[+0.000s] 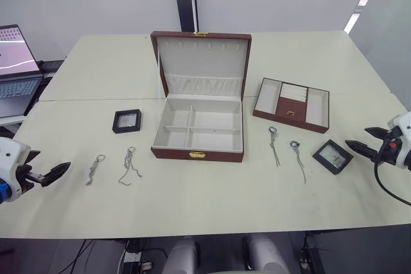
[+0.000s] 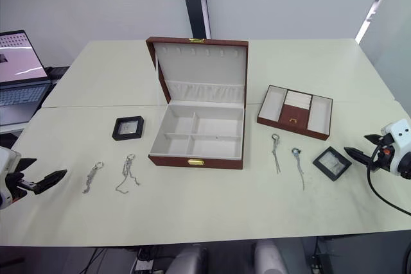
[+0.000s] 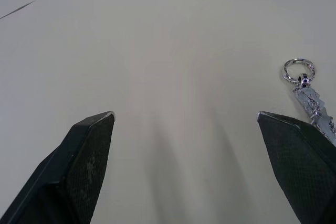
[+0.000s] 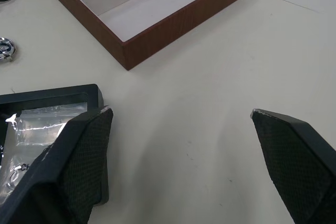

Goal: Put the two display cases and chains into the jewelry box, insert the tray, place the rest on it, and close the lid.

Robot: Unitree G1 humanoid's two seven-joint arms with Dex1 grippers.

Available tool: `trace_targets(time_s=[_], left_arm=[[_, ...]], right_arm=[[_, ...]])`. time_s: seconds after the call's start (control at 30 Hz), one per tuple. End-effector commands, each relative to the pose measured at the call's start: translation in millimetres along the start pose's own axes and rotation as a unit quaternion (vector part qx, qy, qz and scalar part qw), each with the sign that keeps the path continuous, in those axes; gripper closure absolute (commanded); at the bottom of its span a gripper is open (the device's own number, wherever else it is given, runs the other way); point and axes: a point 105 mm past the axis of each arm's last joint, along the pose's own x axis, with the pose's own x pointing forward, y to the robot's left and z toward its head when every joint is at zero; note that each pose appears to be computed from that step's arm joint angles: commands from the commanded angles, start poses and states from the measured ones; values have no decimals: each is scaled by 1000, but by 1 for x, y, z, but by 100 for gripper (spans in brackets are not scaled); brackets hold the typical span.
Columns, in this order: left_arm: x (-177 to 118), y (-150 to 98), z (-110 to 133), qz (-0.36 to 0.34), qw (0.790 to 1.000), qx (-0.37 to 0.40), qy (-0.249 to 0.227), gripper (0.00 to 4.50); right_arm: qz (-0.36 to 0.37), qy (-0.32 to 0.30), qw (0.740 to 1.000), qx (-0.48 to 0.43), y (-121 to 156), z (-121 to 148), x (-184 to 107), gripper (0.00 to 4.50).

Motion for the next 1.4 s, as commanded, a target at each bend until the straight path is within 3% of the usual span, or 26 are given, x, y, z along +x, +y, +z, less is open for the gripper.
trace_targets(time_s=[0.03,0.47,1.07,1.2,1.4], left_arm=[[-1,6,4,14,1000,7,-10,0],[-1,14,-9,26,1000,12,6,0],[0,18,-6,46,999,12,-2,0],[5,15,0,51,999,4,-18,0],[33,-6,34,36,996,-11,-79,0]], right_arm=[[-20,-16,999,-22,-11,14,-10,4],[-27,-16,999,-26,-14,15,-10,4],[-39,-21,999,-19,-16,13,-13,4],[-41,-70,997,8,-15,24,-12,4],[4,-146,988,40,14,58,3,4]])
